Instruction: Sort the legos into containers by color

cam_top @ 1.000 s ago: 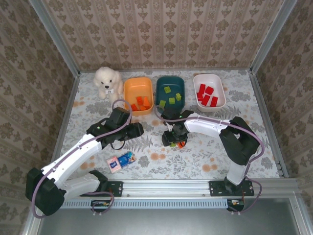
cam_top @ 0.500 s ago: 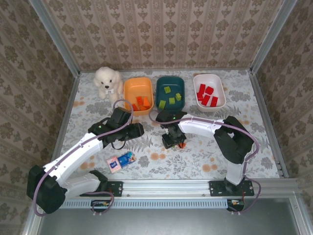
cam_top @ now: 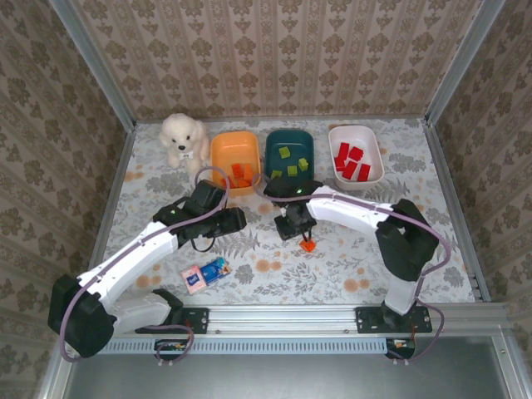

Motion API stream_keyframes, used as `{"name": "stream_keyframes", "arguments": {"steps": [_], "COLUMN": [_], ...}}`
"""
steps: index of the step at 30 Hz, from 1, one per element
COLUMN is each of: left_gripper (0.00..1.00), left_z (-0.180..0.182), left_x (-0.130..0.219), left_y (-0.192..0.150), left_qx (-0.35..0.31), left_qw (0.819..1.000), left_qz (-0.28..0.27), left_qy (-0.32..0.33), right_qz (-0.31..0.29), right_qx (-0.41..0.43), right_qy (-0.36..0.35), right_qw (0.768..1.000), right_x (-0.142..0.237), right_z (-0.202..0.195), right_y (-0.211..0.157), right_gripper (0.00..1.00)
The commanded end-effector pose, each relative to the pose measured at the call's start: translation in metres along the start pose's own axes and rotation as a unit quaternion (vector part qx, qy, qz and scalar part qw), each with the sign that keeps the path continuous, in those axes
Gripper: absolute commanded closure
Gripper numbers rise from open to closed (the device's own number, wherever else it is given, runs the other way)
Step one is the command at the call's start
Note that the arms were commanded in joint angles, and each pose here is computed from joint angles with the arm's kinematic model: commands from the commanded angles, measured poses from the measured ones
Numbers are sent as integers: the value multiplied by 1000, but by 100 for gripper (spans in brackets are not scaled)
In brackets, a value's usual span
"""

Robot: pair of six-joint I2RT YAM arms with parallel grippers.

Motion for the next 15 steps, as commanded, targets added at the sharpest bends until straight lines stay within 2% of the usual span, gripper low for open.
{"name": "stream_keyframes", "arguments": {"steps": [1, 4, 7, 15], "left_gripper": [40, 40, 40, 40], "left_z": [-18, -28, -38, -50], "left_x": [6, 3, 0, -5], "left_y": [9, 13, 17, 24], "left_qx": [-31, -47, -60, -66], "left_qw": [999, 999, 998, 997], "left_qz": [-4, 0, 4, 2], "left_qy": [-19, -23, -30, -37], "right_qz": [-90, -142, -174, -209], "right_qx": [-40, -77, -106, -152], "right_qy": [-12, -5, 10, 65], "right_qw": [995, 987, 979, 964], "right_x": [60, 83, 89, 53], "right_z": [-33, -54, -71, -86], "right_y": [44, 78, 113, 187], "right_gripper": [65, 65, 65, 65]}}
Point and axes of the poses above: each hand's point on the last joint's axis, 136 mm out from that joint toward the fingers, its own x axis back along the fingers, its own z axis along the line the jaws close on, y = z × x, the point moved 1 cm from there along x, back along the fingers
